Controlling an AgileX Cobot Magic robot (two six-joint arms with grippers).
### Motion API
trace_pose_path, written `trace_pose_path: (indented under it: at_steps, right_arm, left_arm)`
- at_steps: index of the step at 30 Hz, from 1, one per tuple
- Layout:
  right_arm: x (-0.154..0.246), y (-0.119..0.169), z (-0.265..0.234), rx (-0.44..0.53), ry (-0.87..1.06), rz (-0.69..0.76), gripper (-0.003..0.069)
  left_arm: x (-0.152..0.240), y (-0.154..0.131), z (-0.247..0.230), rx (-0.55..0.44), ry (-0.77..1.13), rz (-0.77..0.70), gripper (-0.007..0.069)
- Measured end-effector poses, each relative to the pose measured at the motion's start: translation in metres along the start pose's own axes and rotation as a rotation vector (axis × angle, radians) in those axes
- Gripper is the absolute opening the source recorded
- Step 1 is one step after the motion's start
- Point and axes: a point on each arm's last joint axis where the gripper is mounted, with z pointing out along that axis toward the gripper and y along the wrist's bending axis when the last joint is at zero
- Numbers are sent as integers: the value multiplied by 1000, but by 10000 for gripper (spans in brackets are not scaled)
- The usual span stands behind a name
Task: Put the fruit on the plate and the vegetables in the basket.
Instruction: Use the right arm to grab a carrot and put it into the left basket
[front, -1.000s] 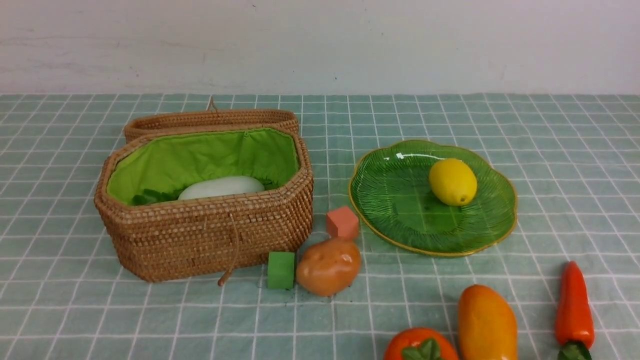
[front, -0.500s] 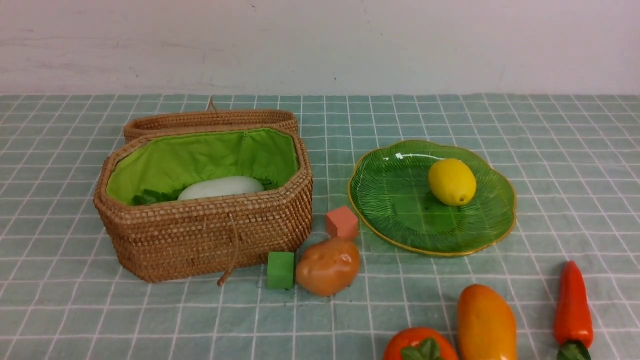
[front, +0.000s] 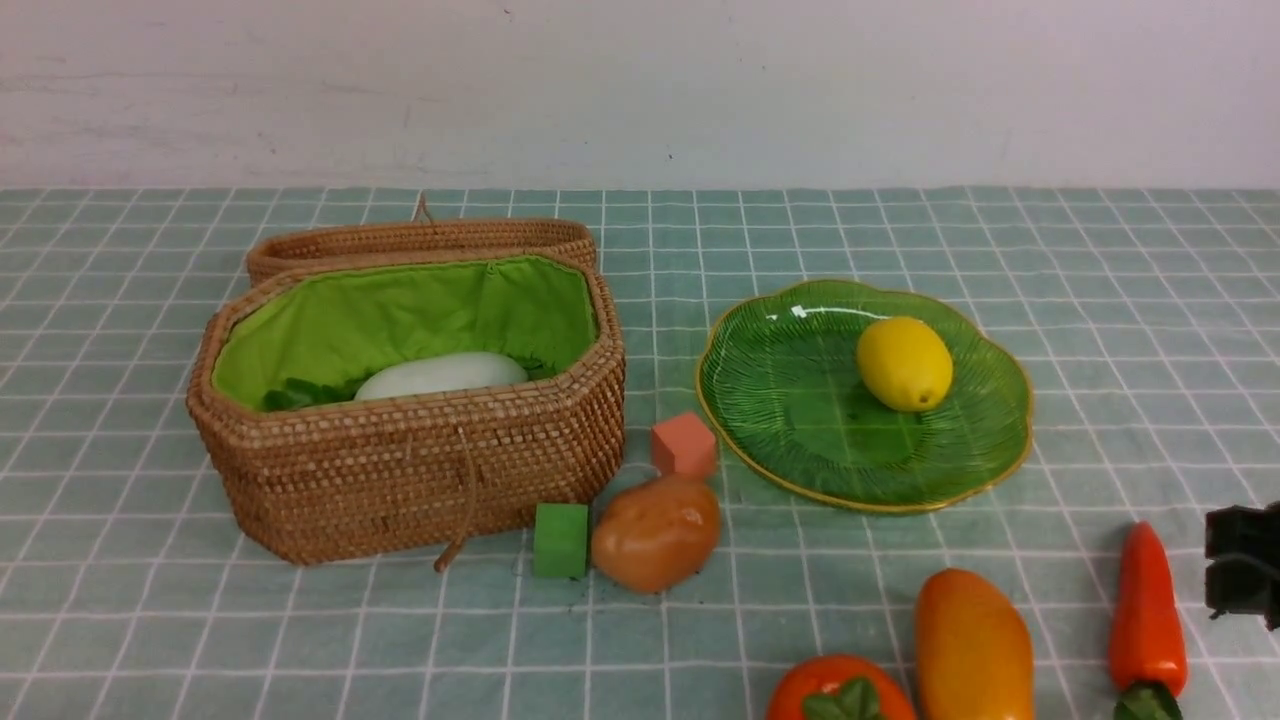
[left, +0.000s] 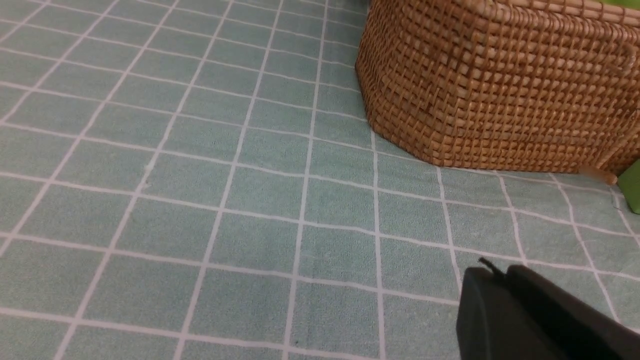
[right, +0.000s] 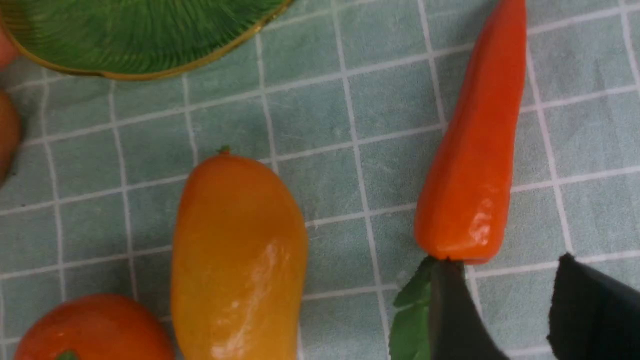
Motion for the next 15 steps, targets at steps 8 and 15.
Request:
trace_pose_path:
  at_steps: [8, 15]
  right_arm:
    - [-31, -7, 61, 76, 117, 61, 446]
    - [-21, -19, 116, 125, 265, 79, 414]
  left_arm:
    - [0, 0, 0, 0, 0, 0, 37]
    - [0, 0, 0, 0, 0, 1, 45]
